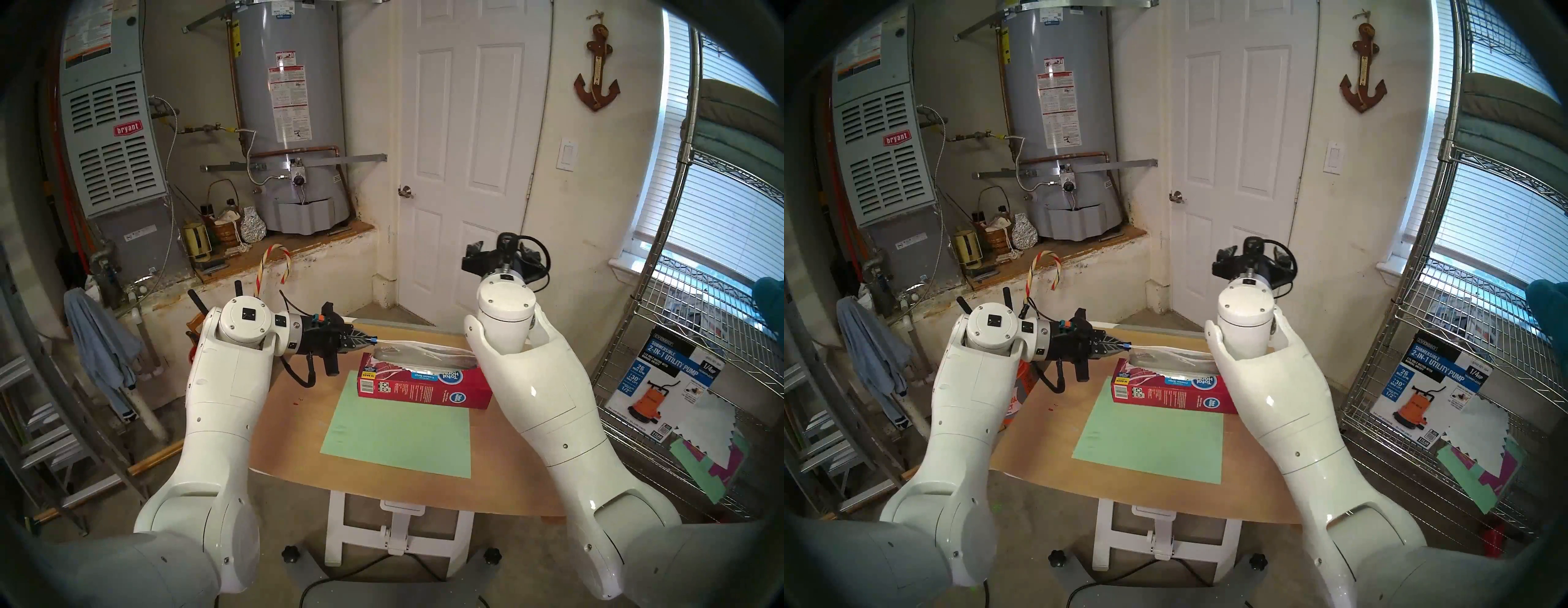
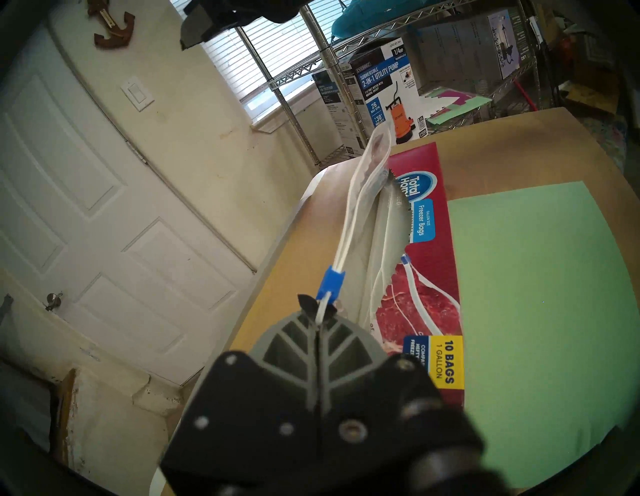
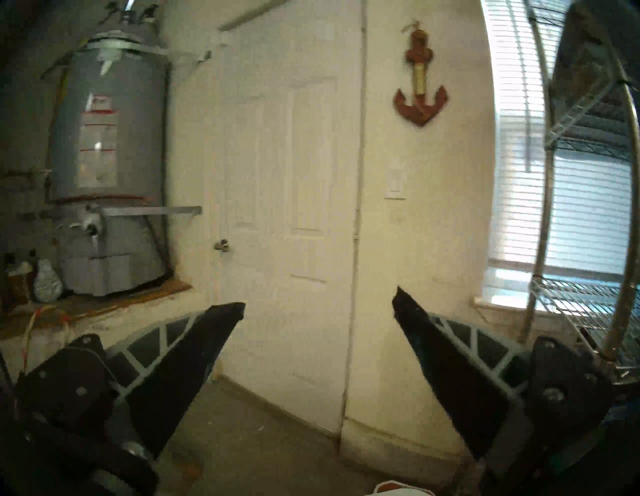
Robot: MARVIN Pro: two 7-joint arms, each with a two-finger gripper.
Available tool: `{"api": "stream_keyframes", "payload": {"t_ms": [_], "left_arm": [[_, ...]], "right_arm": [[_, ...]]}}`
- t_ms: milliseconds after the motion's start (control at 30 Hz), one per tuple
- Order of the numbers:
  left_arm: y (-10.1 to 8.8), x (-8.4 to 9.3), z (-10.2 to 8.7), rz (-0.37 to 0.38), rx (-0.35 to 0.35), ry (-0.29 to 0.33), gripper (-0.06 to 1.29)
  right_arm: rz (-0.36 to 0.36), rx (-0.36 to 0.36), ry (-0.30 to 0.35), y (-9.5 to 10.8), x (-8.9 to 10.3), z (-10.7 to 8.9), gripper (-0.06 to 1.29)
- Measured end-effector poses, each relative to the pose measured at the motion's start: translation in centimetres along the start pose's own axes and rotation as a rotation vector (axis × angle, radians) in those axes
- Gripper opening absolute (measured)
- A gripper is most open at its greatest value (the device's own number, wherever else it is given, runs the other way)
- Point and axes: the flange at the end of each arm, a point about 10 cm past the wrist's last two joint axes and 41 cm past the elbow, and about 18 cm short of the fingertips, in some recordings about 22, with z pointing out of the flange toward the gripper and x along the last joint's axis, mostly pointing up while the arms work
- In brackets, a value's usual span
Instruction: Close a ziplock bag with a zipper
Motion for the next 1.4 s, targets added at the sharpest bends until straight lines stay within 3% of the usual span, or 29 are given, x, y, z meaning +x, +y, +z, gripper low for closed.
{"api": "stream_keyframes", "payload": {"t_ms": [333,767,1033,1400], "left_arm": [[-0.4,-0.1,-0.1,0.009,-0.009,0.001,-0.02],[-0.5,-0.3,-0.7,0.006,-0.024,0.009,-0.02],[-0.4,-0.1,-0.8,0.000,-0.025,0.026,-0.02],[-0.4,-0.1,-1.0,-0.001,-0.018,0.044,-0.02]], "right_arm": [[-0.119,0.317,0.009,-3.8,0.0,-2.7,1.24],[-0.180,0.586,0.143,-4.0,-0.3,-6.4,1.24],[-0.167,0.646,0.170,-3.9,-1.4,-8.1,1.24],[-0.196,0.709,0.193,-7.6,-2.9,-10.7,1.24]]}}
